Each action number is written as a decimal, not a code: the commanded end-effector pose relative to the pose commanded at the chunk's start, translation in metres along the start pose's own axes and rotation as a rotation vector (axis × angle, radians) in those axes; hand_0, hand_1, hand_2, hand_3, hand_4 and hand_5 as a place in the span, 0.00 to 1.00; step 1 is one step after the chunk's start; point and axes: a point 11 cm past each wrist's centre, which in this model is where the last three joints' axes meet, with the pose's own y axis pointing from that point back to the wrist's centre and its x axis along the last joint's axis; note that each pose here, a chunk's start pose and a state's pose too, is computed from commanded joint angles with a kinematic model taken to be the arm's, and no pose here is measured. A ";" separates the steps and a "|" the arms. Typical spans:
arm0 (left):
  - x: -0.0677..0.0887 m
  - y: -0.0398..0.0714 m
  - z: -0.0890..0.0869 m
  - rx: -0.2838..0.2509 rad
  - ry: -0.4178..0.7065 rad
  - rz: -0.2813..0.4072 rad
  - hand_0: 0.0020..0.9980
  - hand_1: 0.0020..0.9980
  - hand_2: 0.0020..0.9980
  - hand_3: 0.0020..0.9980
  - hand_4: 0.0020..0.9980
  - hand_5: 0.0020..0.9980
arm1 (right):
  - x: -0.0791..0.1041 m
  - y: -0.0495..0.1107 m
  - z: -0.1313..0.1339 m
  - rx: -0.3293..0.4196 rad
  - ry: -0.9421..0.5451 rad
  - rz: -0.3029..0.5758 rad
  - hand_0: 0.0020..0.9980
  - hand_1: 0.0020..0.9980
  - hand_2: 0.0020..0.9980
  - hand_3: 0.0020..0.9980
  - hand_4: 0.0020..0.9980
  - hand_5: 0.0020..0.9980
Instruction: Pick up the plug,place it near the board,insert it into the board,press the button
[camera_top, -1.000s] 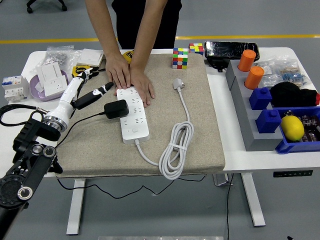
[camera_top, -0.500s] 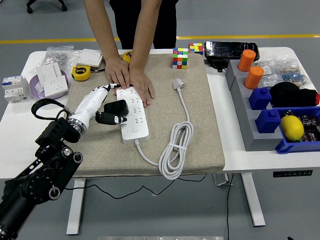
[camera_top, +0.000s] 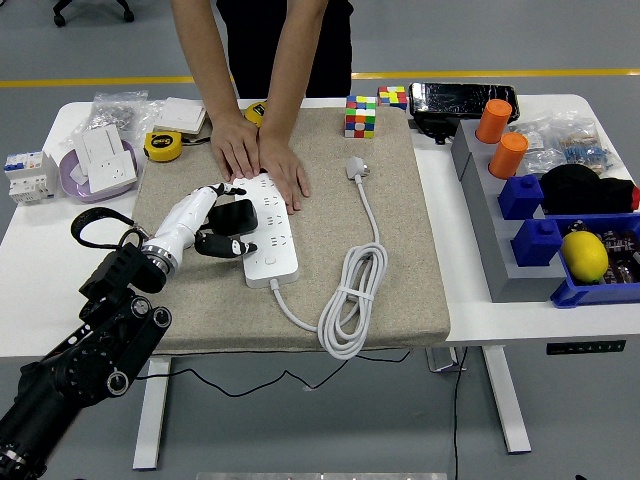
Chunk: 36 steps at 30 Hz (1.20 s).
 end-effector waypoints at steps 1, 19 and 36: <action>0.000 -0.001 0.000 0.001 0.003 0.001 1.00 0.97 0.80 0.76 1.00 0.33 | 0.000 0.000 0.000 0.000 0.000 0.000 0.83 0.76 0.76 0.79 1.00 0.84; 0.002 -0.007 -0.011 0.039 -0.014 0.008 0.95 0.92 0.77 0.72 1.00 0.43 | -0.001 0.000 -0.002 0.004 -0.006 -0.001 0.83 0.76 0.76 0.79 1.00 0.84; 0.006 -0.008 -0.017 0.060 -0.067 0.032 0.91 0.87 0.70 0.58 0.86 0.21 | -0.001 0.000 -0.002 0.006 -0.010 -0.002 0.83 0.76 0.76 0.79 1.00 0.85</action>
